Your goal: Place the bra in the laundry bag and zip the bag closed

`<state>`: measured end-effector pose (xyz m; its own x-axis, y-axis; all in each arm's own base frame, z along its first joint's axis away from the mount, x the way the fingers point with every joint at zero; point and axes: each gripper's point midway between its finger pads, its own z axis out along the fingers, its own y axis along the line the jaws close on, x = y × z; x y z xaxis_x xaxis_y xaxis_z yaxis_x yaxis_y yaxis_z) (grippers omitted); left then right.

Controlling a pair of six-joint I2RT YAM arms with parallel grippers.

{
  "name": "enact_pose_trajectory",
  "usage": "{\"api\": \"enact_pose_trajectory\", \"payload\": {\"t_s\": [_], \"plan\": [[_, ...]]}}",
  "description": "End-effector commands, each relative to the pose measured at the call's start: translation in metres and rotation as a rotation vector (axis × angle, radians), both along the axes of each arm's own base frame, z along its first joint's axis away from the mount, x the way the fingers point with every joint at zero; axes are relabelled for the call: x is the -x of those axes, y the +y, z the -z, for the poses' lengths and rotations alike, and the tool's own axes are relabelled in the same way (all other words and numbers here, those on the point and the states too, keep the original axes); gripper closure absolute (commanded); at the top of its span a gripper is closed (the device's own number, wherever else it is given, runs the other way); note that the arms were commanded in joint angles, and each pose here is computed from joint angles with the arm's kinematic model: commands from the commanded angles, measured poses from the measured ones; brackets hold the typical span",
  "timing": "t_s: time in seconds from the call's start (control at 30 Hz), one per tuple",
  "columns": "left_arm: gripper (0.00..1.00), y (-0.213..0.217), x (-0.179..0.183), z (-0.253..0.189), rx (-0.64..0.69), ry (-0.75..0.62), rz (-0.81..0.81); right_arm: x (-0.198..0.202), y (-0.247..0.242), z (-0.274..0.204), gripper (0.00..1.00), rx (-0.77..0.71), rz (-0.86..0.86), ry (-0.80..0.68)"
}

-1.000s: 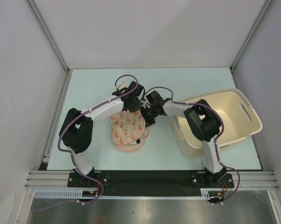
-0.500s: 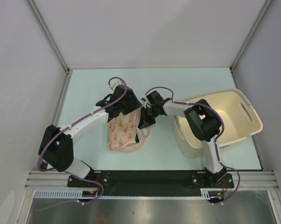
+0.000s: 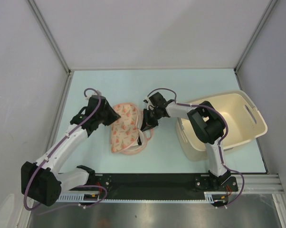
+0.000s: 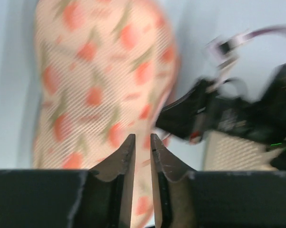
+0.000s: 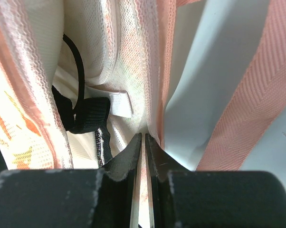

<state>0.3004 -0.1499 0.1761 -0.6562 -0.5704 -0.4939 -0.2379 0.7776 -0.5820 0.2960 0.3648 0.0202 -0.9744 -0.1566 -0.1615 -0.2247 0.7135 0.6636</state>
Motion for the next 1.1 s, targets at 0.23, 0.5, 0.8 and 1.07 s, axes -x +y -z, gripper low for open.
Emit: {"api": "enact_pose_trajectory", "payload": {"t_s": [0.23,0.5,0.8,1.07], "plan": [[0.88,-0.013,0.062,0.08,0.036,0.264,0.103,0.002,-0.017,0.016,0.88,0.092,0.001,0.0],[0.91,-0.054,0.041,0.106,0.152,0.263,0.179,-0.002,-0.011,0.011,0.88,0.085,0.008,-0.003],[0.94,-0.08,0.015,0.112,0.179,0.252,0.235,-0.005,-0.011,0.004,0.88,0.106,0.008,-0.008],[0.58,-0.069,0.01,0.025,0.157,0.059,0.263,-0.018,-0.025,-0.029,0.81,0.222,-0.029,-0.096]]}}
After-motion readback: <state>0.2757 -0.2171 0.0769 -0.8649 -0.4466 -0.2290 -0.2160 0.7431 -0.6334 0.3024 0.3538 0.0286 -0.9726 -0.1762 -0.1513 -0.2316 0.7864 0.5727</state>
